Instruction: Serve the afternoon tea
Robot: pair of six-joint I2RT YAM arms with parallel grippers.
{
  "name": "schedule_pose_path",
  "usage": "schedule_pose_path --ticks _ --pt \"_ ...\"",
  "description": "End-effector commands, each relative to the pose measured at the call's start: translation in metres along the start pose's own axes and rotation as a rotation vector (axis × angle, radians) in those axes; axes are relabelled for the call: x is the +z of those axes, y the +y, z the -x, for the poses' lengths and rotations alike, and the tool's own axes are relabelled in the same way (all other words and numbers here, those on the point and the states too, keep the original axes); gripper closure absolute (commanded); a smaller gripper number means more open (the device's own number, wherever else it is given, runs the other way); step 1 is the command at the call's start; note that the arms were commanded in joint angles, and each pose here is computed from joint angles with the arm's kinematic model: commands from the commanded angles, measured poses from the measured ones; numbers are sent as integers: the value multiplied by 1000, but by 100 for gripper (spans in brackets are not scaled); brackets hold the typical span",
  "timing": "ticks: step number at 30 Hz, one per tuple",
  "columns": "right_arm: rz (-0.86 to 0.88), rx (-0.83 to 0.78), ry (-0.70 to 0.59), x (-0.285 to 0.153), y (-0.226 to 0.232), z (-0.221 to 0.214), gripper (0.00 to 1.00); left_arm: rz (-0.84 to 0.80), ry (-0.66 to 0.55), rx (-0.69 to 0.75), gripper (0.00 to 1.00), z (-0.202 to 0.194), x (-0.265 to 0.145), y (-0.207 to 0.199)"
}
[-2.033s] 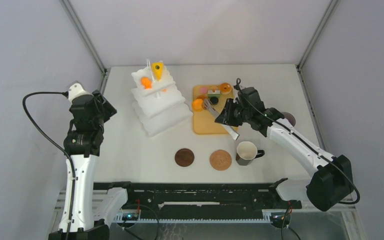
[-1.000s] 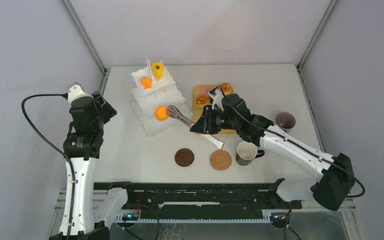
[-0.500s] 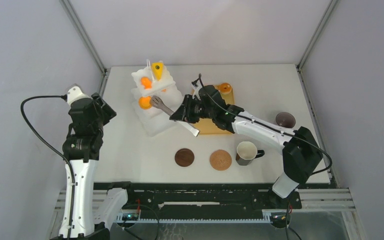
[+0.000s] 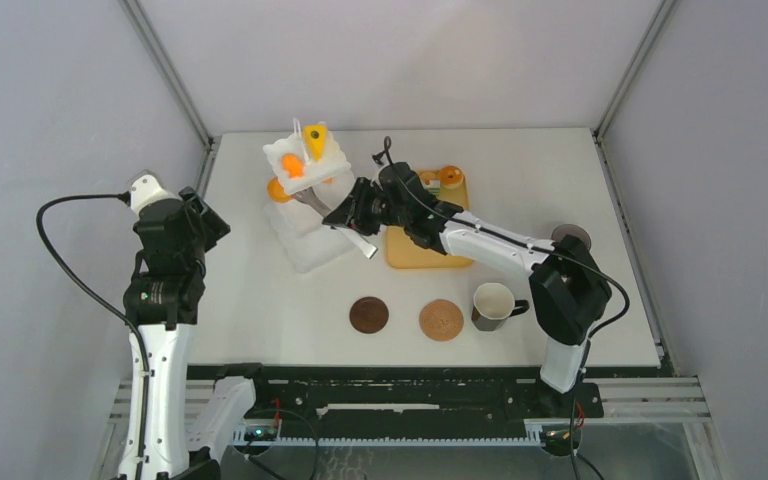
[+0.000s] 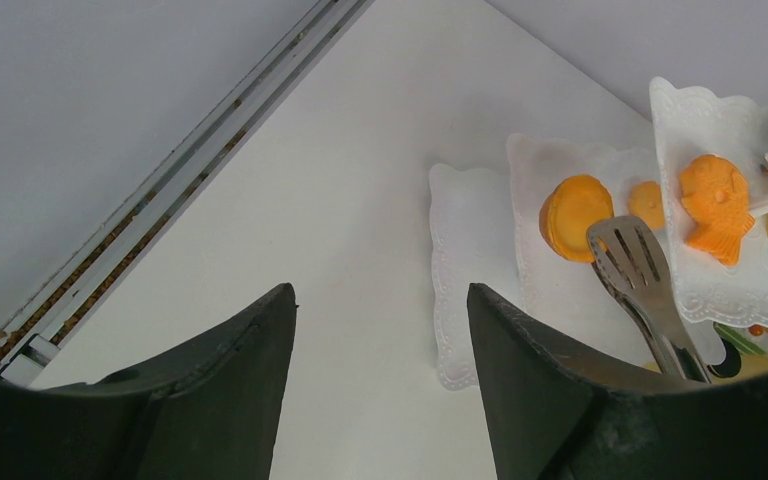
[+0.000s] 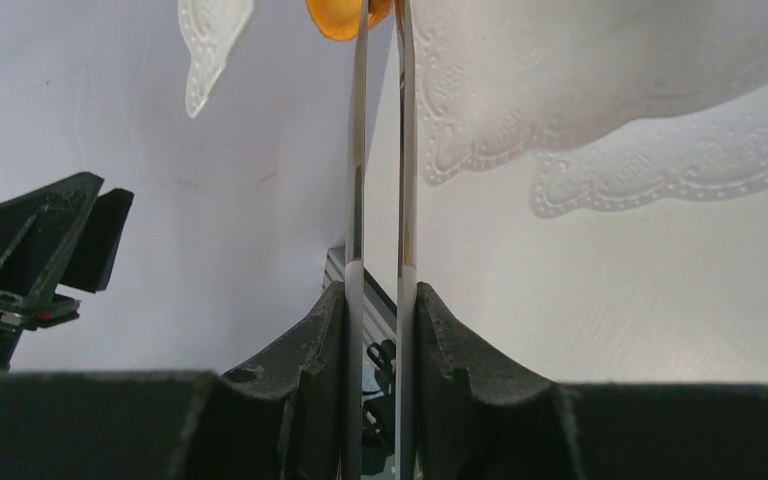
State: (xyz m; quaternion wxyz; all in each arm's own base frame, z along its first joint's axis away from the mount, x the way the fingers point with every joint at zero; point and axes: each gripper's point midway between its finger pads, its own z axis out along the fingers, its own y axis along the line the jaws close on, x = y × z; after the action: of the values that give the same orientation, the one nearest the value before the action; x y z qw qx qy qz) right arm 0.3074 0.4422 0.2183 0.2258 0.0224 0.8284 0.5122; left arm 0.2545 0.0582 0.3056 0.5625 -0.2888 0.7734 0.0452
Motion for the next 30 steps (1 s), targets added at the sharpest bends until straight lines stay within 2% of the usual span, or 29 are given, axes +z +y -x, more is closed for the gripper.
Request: schedule_pose_path --ticks 1,10,21,23,26,30 --pt "130 -9 -79 4 50 27 100 20 -3 15 32 -3 2 6" --pt "86 19 -122 22 43 41 100 37 -2 29 32 -5 4 9" --pt "24 50 -116 30 25 37 100 43 3 36 32 -6 7 9" --pt "23 52 -114 30 25 37 93 43 3 36 32 -6 7 10" --pt "27 53 -112 29 27 36 75 44 5 38 32 -7 8 10" --pt "33 50 -110 27 30 34 63 42 5 37 32 -6 8 9"
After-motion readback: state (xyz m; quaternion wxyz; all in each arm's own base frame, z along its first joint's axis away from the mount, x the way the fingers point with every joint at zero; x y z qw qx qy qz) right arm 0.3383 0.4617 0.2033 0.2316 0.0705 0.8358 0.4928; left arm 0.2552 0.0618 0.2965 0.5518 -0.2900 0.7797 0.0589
